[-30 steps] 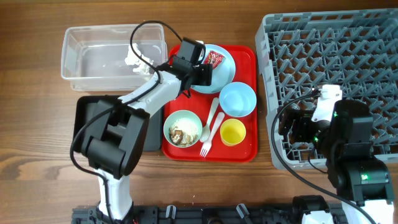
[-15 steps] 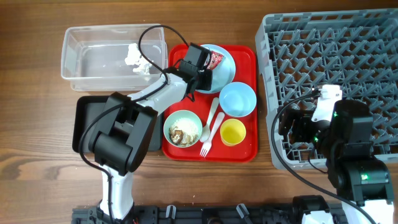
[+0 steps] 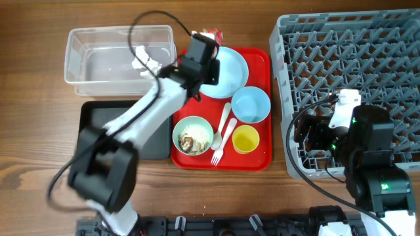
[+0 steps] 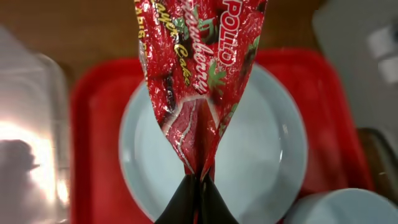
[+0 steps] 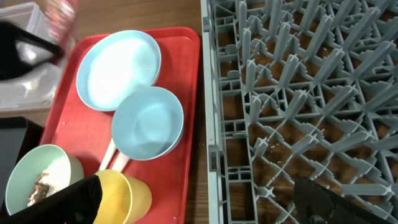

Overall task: Sort waste into correct bins and load items into the dishwasher rack
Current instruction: 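Drop the red wrapper into the clear bin, then grasp the rim of the green bowl with the left gripper, then lift the green bowl over the black tray, then tip the green bowl to dump the rice onto the black tray, then set the empty green bowl back on the red tray, then grasp and lift the yellow cup with the left gripper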

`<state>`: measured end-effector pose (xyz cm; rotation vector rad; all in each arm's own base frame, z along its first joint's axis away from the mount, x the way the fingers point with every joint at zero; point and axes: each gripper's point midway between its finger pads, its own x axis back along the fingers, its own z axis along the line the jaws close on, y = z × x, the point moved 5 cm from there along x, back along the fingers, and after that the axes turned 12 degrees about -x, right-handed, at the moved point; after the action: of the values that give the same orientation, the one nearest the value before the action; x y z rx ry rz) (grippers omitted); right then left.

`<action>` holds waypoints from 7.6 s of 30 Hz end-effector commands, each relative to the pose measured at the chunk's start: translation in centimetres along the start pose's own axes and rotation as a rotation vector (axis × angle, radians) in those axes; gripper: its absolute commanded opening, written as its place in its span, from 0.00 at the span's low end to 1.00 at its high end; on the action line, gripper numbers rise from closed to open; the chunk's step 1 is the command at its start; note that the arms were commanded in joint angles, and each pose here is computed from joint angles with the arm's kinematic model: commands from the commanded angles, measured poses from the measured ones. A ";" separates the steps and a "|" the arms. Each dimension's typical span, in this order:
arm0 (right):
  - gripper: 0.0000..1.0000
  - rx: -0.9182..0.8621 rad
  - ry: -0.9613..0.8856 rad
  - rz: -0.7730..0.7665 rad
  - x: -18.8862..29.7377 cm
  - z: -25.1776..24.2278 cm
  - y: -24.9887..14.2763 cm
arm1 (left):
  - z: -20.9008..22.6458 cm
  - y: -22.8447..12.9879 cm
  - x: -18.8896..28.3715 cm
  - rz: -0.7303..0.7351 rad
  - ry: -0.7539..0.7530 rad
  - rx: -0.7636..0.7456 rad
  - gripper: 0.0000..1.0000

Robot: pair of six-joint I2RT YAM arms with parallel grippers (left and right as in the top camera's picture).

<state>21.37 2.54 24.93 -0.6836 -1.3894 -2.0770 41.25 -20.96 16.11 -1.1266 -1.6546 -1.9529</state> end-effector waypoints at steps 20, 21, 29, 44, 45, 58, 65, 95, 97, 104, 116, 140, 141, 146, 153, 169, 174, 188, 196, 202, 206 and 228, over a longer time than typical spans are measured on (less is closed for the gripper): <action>1.00 -0.006 -0.011 -0.028 0.4 0.0 0.8 | 21.9 -3.7 3.7 -0.032 0.418 1.020 0.52; 1.00 -0.006 -0.011 -0.028 0.4 0.0 0.8 | 21.6 -3.3 3.7 -0.025 0.380 0.968 0.58; 1.00 -0.006 -0.011 -0.029 0.4 0.0 0.8 | 14.4 -0.9 8.2 0.026 0.157 0.578 0.72; 1.00 -0.009 -0.019 -0.006 0.0 -0.1 0.6 | -6.9 -10.7 4.3 0.526 0.025 0.289 0.57; 1.00 -0.009 -0.019 -0.006 0.0 -0.1 0.6 | -7.4 -11.4 3.7 0.550 0.033 0.284 0.57; 1.00 -0.010 -0.021 -0.001 0.0 -0.1 0.5 | -7.5 -15.0 0.8 0.670 0.108 0.245 0.17; 1.00 -0.011 -0.024 0.008 0.0 -0.2 0.3 | -7.3 -15.4 0.7 0.674 0.121 0.237 0.08; 1.00 -0.010 -0.023 0.005 0.0 -0.2 0.4 | 4.1 -9.2 8.6 0.525 -0.270 0.380 0.04; 1.00 -0.011 -0.023 0.005 0.0 -0.2 0.4 | 5.7 -10.2 8.1 0.506 -0.361 0.425 0.04; 1.00 -0.010 -0.023 0.005 0.0 -0.2 0.4 | 11.5 -13.4 9.0 0.260 -0.752 0.639 0.04; 1.00 -0.010 -0.023 0.005 0.0 -0.2 0.4 | 18.5 -15.0 13.5 -0.076 -0.967 1.079 0.04; 1.00 -0.011 -0.024 0.006 0.0 -0.2 0.4 | 20.6 -13.8 14.1 -0.245 -1.005 1.001 0.04; 1.00 -0.010 -0.024 0.006 0.0 -0.2 0.4 | 20.6 -13.6 14.4 -0.280 -1.021 0.967 0.04; 1.00 -0.010 -0.024 0.005 0.0 -0.2 0.4 | 20.5 -14.4 13.5 -0.168 -0.952 1.041 0.04; 1.00 -0.011 -0.023 0.005 0.0 -0.2 0.4 | 19.5 -13.6 13.7 -0.193 -0.961 0.940 0.04; 1.00 -0.010 -0.023 0.004 0.0 -0.2 0.4 | 4.2 -7.4 9.1 0.161 -0.412 0.252 0.04; 1.00 -0.011 -0.023 0.004 0.0 -0.2 0.4 | -0.7 -9.1 5.9 0.234 -0.196 0.093 0.04; 1.00 -0.010 -0.023 0.005 0.0 -0.2 0.4 | -4.0 -10.5 3.3 0.290 -0.226 0.031 0.38; 1.00 -0.015 -0.103 -0.021 0.0 -1.1 0.7 | -7.1 -6.7 8.2 0.189 -0.516 0.043 0.42; 1.00 -0.061 -0.141 -0.044 0.1 -1.6 0.9 | -9.6 -9.1 7.5 0.295 -0.559 0.001 0.45; 1.00 -0.060 -0.145 -0.035 0.1 -1.7 0.7 | -11.0 -11.5 6.6 0.383 -0.526 -0.046 0.45; 1.00 -0.061 -0.097 0.023 -1.5 -1.0 0.7 | -4.6 -4.3 9.9 0.164 -0.718 0.277 0.04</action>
<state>21.78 0.38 23.83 -0.9119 -1.4521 -2.1046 28.90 -22.69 16.33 -1.8164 -1.7099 -1.4407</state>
